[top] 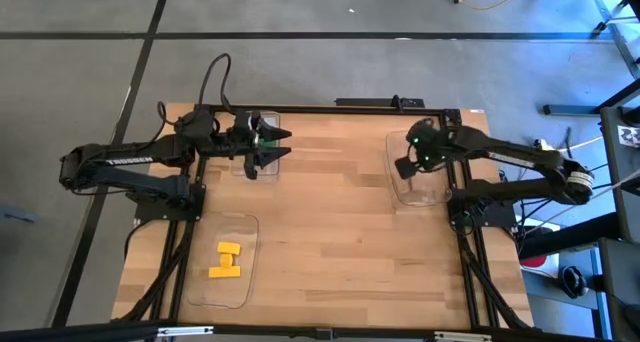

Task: Sort & place blocks by color
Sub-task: Return to Home Position

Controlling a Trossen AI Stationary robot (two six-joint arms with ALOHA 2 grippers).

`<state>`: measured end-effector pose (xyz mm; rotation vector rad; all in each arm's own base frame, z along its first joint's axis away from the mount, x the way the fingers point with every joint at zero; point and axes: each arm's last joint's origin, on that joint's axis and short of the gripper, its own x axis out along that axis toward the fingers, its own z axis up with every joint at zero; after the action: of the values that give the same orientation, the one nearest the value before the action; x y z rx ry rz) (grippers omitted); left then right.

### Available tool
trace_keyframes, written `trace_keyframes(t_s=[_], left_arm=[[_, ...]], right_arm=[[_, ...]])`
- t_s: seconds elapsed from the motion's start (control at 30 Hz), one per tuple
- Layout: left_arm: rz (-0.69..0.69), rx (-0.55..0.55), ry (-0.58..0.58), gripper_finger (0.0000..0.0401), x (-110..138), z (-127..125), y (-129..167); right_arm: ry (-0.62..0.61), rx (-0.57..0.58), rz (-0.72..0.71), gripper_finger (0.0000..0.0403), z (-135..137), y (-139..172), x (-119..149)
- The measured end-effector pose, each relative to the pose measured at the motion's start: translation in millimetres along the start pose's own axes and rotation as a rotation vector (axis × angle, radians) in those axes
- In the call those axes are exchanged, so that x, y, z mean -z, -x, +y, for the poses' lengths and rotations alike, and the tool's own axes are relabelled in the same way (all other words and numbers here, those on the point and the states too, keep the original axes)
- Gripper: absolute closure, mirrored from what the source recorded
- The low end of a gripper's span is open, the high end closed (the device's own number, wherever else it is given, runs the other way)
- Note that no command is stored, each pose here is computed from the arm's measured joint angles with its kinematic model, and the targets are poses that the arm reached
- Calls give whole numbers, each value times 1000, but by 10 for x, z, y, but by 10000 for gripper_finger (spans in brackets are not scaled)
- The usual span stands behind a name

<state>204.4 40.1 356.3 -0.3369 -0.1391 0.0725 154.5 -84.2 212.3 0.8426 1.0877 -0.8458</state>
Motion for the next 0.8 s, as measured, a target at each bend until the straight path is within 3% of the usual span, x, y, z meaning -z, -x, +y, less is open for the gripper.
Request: trace_keyframes(t_s=[0.1, 0.3, 0.43, 0.6, 0.8], left_arm=[[3, 9, 5, 156, 1, -3, 0], [10, 27, 8, 156, 3, -9, 1], [10, 27, 8, 156, 3, -8, 1], [10, 27, 8, 156, 3, -8, 1], [10, 27, 7, 156, 3, -8, 1]], right_arm=[[66, -122, -138, 91, 117, 295, -59], [259, -647, -534, 92, 416, 823, -70], [362, -899, -751, 92, 558, 1091, -31], [483, -984, -911, 91, 639, 1248, 5], [528, -999, -929, 91, 672, 1268, 44]])
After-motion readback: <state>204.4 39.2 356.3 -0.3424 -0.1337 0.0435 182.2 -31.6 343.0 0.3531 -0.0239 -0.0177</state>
